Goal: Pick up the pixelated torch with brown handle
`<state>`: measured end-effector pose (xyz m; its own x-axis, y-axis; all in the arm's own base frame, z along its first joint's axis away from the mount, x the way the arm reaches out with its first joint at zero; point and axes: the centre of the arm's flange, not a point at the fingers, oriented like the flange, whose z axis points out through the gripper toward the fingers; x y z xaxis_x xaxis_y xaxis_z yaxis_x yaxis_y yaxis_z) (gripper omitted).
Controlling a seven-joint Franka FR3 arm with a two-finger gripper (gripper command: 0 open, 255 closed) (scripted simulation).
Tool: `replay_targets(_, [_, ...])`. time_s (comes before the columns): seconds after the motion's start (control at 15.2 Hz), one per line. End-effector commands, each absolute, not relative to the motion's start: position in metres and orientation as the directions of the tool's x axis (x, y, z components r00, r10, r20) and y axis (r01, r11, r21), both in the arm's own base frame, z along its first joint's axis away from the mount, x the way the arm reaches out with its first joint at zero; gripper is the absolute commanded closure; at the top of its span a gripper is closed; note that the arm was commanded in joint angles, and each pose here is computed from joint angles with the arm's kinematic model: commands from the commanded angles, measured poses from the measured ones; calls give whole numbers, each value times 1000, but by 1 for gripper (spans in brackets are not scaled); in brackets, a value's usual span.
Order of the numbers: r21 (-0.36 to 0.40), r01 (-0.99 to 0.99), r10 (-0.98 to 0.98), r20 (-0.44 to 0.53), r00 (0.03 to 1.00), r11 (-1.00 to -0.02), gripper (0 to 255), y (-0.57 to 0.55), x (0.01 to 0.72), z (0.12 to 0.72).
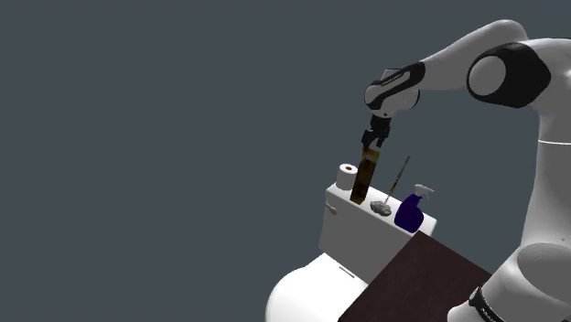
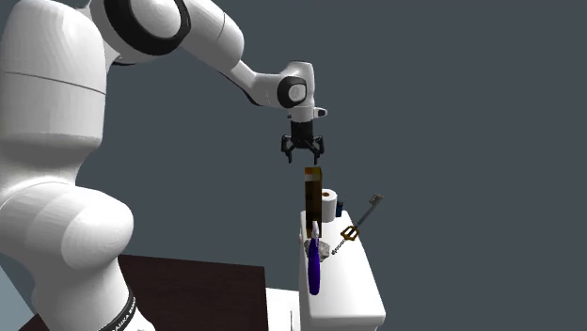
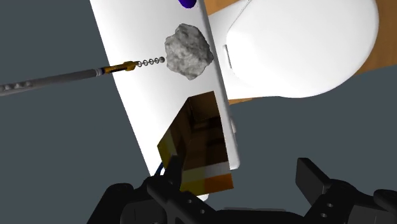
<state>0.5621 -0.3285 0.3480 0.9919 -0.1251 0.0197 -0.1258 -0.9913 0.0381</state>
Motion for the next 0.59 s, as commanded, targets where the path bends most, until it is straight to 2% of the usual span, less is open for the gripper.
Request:
replay_targets(0.0, [40, -123, -122, 21, 992, -992, 0, -345, 578, 333])
replay_targets(0.53, [43, -120, -119, 21, 993, -992, 0, -366, 595, 291])
